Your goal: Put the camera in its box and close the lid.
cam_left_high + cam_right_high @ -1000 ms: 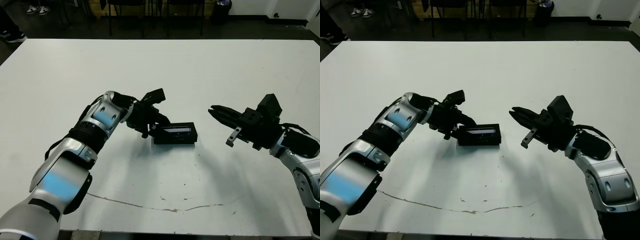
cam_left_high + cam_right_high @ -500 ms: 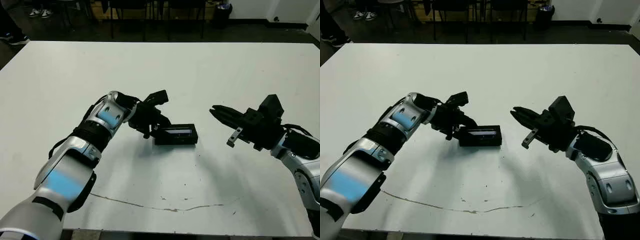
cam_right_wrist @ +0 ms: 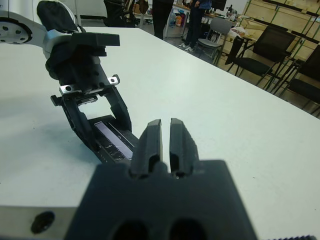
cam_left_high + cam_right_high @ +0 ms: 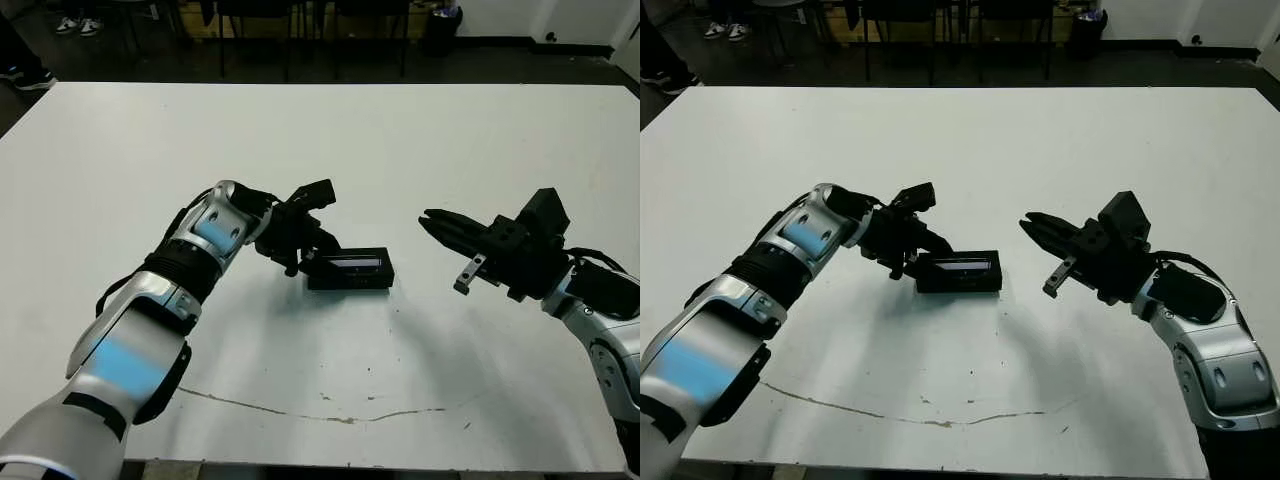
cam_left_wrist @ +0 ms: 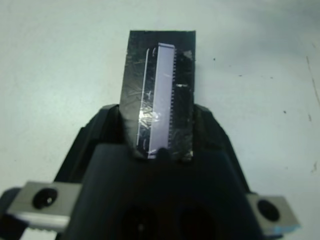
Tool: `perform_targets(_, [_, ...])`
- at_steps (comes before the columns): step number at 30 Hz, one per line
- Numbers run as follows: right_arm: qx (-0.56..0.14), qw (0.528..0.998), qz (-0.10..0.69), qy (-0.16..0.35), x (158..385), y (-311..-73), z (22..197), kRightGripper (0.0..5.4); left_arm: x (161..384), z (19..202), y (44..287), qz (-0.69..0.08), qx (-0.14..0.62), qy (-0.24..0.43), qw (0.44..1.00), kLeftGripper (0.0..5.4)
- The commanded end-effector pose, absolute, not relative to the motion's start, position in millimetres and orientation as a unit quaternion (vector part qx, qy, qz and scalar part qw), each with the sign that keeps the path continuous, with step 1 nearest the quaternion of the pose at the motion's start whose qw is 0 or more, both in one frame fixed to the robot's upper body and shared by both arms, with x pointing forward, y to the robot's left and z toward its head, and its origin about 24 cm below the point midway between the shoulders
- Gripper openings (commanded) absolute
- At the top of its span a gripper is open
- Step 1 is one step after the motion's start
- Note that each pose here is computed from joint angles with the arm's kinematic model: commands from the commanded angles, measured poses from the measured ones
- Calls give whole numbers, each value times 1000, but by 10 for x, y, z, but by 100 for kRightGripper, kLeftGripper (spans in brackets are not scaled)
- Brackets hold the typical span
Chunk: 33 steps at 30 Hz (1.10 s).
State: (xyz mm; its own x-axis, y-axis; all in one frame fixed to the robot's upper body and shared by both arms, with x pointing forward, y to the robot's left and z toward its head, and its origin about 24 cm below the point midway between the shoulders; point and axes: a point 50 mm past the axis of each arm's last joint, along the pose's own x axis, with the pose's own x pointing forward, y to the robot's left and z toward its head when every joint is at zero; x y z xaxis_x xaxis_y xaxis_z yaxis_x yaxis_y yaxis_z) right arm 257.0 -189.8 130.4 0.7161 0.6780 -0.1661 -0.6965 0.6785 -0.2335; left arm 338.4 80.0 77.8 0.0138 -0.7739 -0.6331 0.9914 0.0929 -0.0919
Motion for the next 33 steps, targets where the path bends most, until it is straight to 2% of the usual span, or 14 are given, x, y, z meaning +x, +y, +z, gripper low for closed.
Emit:
perform_targets(1, [-135, 917, 373, 49, 2553, -1915, 1253, 0, 3084, 179, 949, -610, 175, 375, 676, 255])
perform_targets(8, [-132, 916, 376, 51, 2549, -1913, 1263, 0, 2939, 104, 973, -565, 183, 345, 727, 255])
perform_targets(16, [-129, 915, 378, 52, 2531, -1900, 1264, 0, 2792, 128, 1050, -502, 206, 307, 782, 257])
perform_targets(22, [-135, 914, 379, 52, 2516, -1882, 1286, 0, 2744, 224, 1103, -484, 216, 286, 798, 377])
perform_targets(29, [-132, 913, 383, 51, 2515, -1881, 1280, 0, 2797, 396, 1255, -470, 223, 264, 812, 509])
perform_targets(31, [-126, 913, 384, 53, 2519, -1883, 1273, 0, 2813, 450, 1305, -467, 226, 260, 815, 539])
perform_targets(33, [-127, 913, 384, 54, 2520, -1884, 1273, 0, 2829, 510, 1357, -466, 221, 258, 817, 539])
